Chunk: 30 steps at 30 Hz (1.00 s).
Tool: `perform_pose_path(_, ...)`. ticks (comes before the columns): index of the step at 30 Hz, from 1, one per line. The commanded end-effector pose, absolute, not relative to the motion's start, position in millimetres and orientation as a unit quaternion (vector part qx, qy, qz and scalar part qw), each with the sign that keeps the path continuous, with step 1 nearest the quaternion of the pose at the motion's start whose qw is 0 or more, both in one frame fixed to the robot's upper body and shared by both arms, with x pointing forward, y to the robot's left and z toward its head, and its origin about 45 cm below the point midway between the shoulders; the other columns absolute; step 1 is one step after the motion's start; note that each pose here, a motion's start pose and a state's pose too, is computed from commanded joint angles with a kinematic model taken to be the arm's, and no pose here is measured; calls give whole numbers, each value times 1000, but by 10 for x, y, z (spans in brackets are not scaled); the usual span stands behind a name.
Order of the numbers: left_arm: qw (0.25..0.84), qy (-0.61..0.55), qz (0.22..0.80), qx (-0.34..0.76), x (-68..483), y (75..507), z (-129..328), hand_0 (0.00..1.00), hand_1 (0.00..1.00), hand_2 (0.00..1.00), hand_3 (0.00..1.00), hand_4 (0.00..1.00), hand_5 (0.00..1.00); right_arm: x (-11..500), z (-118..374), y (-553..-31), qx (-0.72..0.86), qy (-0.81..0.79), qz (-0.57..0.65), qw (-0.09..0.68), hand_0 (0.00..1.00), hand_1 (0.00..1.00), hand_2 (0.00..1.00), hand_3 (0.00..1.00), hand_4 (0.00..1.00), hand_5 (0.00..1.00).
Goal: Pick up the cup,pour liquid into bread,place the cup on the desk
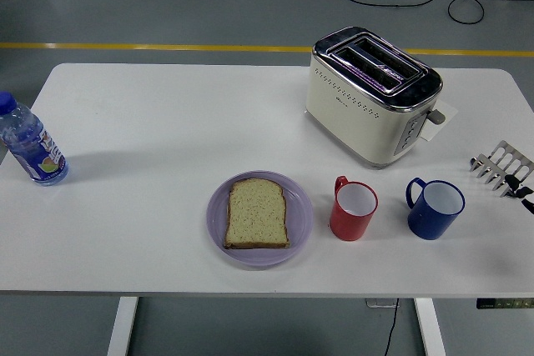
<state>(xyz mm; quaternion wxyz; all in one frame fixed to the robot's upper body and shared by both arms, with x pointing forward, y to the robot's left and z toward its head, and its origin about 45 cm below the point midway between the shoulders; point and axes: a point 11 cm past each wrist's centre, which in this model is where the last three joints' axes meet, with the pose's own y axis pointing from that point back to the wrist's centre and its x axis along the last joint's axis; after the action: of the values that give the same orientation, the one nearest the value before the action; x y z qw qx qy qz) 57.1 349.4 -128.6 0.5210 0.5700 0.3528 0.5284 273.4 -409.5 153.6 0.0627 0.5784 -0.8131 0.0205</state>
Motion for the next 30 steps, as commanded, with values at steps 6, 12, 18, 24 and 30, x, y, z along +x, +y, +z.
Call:
perform_pose_path(6,522,353,528,570,572,3485,-1288,652,617,610,526,306,745,2639,1383,-3992,587,-807,9,70,941,886,967,998,989,187)
perform_pose_path(12,522,353,528,569,578,3485,-1287,652,617,610,526,306,745,2601,1242,-3895,587,-807,0,69,941,886,967,998,989,187)
perform_pose_path(18,522,355,527,568,566,3472,-1291,653,618,609,526,306,746,2586,1026,-3821,578,-813,-14,73,938,887,971,998,987,171)
perform_pose_path(24,522,355,527,568,570,3469,-1291,653,617,609,526,305,744,2605,919,-3688,583,-809,-17,73,938,889,972,998,989,172)
perform_pose_path(30,523,356,527,568,572,3466,-1291,653,618,609,526,307,742,2587,826,-3608,591,-802,-20,84,940,890,972,998,986,169)
